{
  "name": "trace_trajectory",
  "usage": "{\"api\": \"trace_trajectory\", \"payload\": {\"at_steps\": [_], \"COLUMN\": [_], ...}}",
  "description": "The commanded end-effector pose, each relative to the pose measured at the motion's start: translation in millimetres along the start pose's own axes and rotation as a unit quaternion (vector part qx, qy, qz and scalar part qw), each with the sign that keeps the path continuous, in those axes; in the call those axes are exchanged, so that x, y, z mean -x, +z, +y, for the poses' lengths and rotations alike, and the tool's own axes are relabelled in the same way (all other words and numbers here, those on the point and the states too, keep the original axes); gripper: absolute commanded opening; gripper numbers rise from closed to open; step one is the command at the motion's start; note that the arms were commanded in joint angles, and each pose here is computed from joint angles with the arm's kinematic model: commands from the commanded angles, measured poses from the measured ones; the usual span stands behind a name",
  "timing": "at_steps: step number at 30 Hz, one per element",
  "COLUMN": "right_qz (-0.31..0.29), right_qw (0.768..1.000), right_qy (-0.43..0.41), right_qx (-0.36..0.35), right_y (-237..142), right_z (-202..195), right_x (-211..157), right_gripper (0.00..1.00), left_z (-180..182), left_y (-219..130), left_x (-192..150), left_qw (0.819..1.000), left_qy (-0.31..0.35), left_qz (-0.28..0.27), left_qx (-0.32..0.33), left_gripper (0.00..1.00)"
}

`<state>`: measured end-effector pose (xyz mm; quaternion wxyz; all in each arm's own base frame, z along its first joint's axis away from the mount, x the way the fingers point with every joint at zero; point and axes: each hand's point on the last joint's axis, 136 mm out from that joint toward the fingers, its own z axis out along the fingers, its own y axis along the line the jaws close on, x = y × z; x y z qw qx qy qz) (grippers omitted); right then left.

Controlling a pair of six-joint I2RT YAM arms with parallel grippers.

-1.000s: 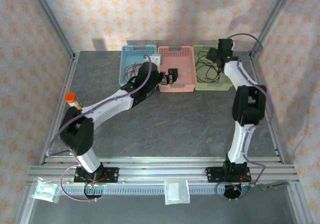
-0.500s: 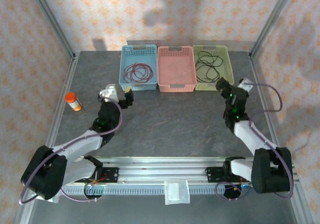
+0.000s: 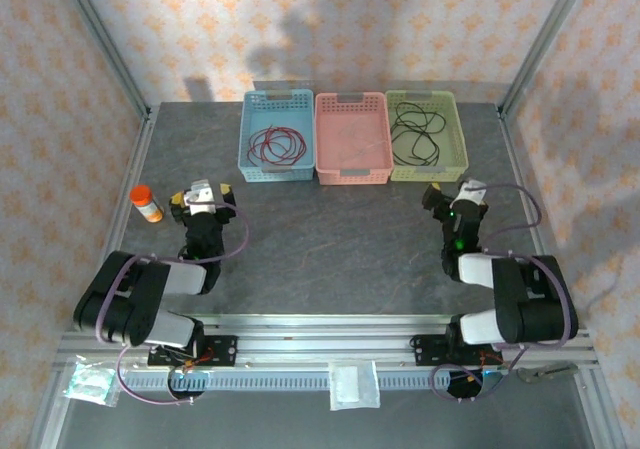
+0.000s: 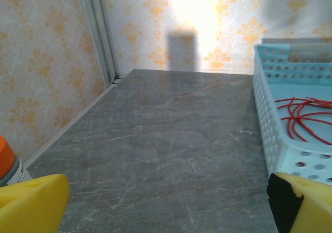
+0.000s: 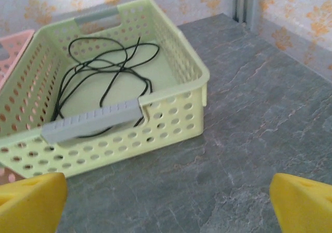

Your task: Untangle the cables

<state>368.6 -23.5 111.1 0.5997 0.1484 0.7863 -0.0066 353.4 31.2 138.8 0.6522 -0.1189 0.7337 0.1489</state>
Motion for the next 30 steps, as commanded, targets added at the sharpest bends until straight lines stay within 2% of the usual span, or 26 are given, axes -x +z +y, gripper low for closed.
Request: {"api": "trace_trajectory", "payload": {"at_steps": [1,3,5,6,9,11,14,20,24,30], "right_qz": [-0.063,-0.074,-0.106,-0.110,-0.101,-0.067,-0.068,-0.070,-0.068,-0.068], "right_qw": [0.997,0.996,0.990,0.990,0.992,0.996,0.997,0.997,0.997,0.997], "right_qy": [-0.019,-0.025,-0.030,-0.030,-0.022,-0.021,-0.014,-0.014,-0.014,-0.014], "right_qx": [0.039,0.054,0.084,0.087,0.071,0.048,0.028,0.030,0.030,0.030], "right_y": [-1,-7,-21,-25,-20,-1,1,0,0,0], "right_z": [14,15,20,20,16,13,7,7,7,7], "right_x": [25,16,17,17,16,13,13,14,13,13], "right_gripper": [1.00,1.00,1.00,1.00,1.00,1.00,0.99,1.00,1.00,1.00], "left_z": [8,13,16,15,11,17,19,19,7,4], "left_y": [-5,-10,-13,-11,10,18,16,17,18,18], "left_x": [15,8,14,12,5,-5,-1,-3,-3,-2], "left_qw": [0.997,0.995,0.992,0.993,0.996,0.997,0.997,0.997,0.997,0.996], "left_qy": [-0.045,-0.066,-0.074,-0.073,-0.067,-0.074,-0.076,-0.075,-0.062,-0.059], "left_qz": [-0.058,-0.060,-0.087,-0.077,-0.038,-0.007,-0.025,-0.016,-0.012,-0.013], "left_qx": [-0.022,-0.049,-0.056,-0.058,-0.047,-0.026,-0.023,-0.023,-0.054,-0.064], "left_gripper": [1.00,1.00,1.00,1.00,1.00,1.00,1.00,1.00,1.00,1.00]}}
